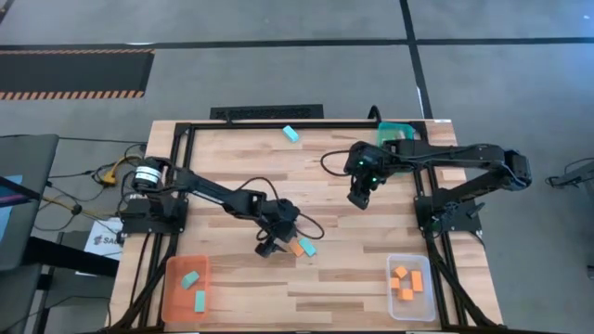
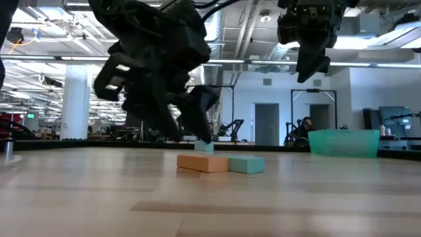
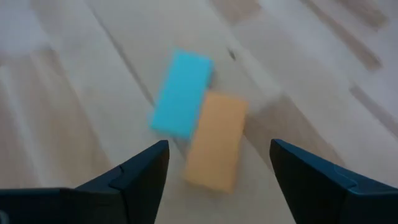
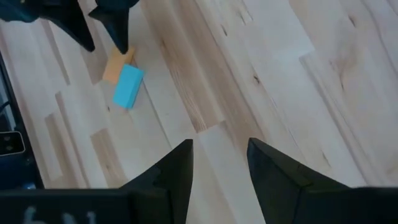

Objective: Sort & place blocks by color
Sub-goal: Put the yellow block into the transparent bin

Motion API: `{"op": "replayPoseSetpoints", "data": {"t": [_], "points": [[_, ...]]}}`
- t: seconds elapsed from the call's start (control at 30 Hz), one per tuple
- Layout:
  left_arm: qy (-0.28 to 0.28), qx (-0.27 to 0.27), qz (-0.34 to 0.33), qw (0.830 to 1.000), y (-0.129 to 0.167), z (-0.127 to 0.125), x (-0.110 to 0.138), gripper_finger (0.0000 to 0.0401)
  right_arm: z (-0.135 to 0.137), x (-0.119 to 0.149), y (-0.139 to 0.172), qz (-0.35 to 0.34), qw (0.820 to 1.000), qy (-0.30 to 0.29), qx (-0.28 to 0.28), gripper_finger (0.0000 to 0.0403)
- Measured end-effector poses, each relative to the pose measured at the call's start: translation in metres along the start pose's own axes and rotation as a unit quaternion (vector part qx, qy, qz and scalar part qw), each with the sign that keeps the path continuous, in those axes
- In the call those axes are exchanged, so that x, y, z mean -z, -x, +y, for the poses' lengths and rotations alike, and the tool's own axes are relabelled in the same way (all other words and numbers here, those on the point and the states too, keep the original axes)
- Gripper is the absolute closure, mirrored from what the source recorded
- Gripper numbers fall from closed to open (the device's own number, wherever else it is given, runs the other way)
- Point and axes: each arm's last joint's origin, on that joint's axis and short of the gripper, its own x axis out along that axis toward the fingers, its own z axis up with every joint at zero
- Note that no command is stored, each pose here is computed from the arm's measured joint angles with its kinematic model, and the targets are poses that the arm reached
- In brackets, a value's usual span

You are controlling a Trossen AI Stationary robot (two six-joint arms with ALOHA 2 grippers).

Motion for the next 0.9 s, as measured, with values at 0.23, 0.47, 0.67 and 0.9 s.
{"op": "replayPoseSetpoints", "data": {"t": [0.23,0.47,0.67,0.9], "points": [[-0.008,-0.005,0.032,0.999,-0.017,-0.005,0.010,0.0121,0.000,-0.001,0.000,-0.002,1.000,0.006,0.000,0.0230],[-0.008,-0.012,0.034,0.999,-0.022,-0.004,0.012,0.0136,0.000,-0.001,0.000,-0.003,1.000,0.009,0.000,0.0234],[-0.008,-0.009,0.031,0.999,-0.022,-0.005,0.011,0.0208,0.000,0.000,0.000,-0.001,1.000,0.010,0.000,0.0234],[0.059,-0.033,0.026,0.997,-0.020,-0.002,0.009,0.0299,0.000,0.000,0.000,-0.002,1.000,0.012,0.000,0.0234]]}}
